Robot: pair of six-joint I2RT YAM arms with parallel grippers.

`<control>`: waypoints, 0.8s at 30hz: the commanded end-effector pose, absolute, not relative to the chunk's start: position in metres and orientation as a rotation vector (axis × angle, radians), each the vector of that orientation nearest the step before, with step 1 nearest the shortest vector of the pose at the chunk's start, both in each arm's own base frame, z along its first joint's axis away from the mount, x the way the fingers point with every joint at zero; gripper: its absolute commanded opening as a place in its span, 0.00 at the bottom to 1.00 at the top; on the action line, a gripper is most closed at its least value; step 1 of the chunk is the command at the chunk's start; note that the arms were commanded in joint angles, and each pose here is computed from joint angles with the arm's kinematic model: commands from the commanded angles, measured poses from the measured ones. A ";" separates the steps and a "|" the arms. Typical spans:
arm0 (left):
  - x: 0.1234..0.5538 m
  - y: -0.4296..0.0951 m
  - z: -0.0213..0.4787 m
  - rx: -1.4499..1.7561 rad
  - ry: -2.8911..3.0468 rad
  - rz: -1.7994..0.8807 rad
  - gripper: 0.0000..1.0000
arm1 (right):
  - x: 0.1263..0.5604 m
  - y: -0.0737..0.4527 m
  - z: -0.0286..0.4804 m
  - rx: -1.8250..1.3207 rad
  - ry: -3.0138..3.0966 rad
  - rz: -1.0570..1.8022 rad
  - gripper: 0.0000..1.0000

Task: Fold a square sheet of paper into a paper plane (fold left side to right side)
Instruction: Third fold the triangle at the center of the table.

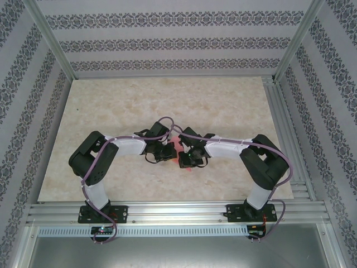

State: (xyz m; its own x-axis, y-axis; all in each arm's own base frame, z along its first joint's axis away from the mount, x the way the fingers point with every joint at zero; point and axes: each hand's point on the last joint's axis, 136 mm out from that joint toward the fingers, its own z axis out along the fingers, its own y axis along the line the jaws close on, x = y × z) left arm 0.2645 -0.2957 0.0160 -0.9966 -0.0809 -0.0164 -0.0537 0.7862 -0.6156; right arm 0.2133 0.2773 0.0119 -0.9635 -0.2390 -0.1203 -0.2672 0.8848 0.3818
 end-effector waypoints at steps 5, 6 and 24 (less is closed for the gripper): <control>0.244 -0.261 -0.034 -0.169 3.071 -0.725 0.02 | 0.202 0.255 0.007 -0.250 3.005 0.685 0.13; 0.244 -0.261 -0.034 -0.169 3.072 -0.724 0.02 | 0.200 0.252 0.006 -0.247 3.010 0.687 0.12; 0.247 -0.260 -0.033 -0.161 3.073 -0.703 0.01 | 0.160 0.213 -0.004 -0.246 3.126 0.553 0.13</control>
